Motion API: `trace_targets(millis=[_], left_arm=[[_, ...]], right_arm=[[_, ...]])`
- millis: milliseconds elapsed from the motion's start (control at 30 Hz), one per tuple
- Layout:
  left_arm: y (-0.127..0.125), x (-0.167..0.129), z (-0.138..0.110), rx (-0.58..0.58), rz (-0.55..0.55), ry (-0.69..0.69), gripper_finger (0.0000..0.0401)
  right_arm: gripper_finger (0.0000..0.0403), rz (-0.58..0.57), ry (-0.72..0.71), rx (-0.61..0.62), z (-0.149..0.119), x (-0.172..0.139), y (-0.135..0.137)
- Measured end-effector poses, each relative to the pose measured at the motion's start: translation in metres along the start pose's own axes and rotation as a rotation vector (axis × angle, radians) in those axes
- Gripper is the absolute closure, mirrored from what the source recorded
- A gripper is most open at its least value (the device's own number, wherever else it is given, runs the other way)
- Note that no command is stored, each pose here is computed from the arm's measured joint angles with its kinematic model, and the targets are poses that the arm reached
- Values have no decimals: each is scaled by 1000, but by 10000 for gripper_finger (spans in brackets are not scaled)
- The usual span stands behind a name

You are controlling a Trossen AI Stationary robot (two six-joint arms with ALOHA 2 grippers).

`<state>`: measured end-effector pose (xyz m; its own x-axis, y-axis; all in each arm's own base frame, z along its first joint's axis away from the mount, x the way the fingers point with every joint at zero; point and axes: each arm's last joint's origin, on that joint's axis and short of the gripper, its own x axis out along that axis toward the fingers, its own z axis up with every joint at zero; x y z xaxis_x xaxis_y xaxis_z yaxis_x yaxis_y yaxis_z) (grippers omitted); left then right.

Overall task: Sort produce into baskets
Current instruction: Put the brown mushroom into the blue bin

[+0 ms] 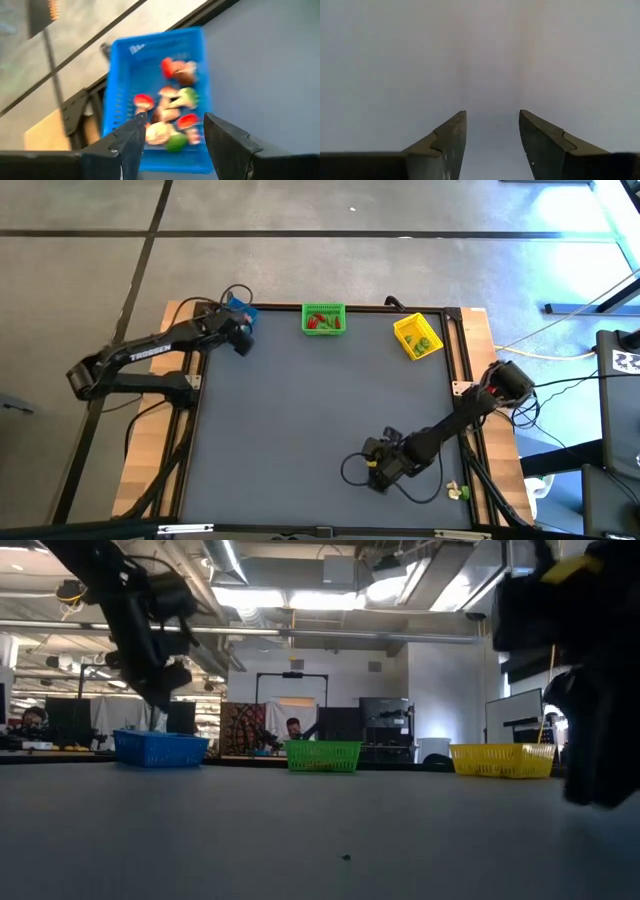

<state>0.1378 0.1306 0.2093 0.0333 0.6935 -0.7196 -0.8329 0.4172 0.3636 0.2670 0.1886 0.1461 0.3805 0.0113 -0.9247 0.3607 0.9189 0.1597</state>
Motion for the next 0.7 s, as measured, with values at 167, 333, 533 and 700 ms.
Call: trace_targets(millis=[167,333,533,700], left_arm=[[-7,-19,-2,-8,-141,-72,210],[-18,-33,-5,4,-250,-112,210],[-35,-45,-10,74,-345,-136,210],[-44,-52,-12,103,-388,-160,210]], right_arm=[[220,29,100,-17,4,-23,3],[220,36,214,-44,0,-44,6],[220,73,266,-89,-26,-63,18],[220,-2,374,-72,-60,-74,21]])
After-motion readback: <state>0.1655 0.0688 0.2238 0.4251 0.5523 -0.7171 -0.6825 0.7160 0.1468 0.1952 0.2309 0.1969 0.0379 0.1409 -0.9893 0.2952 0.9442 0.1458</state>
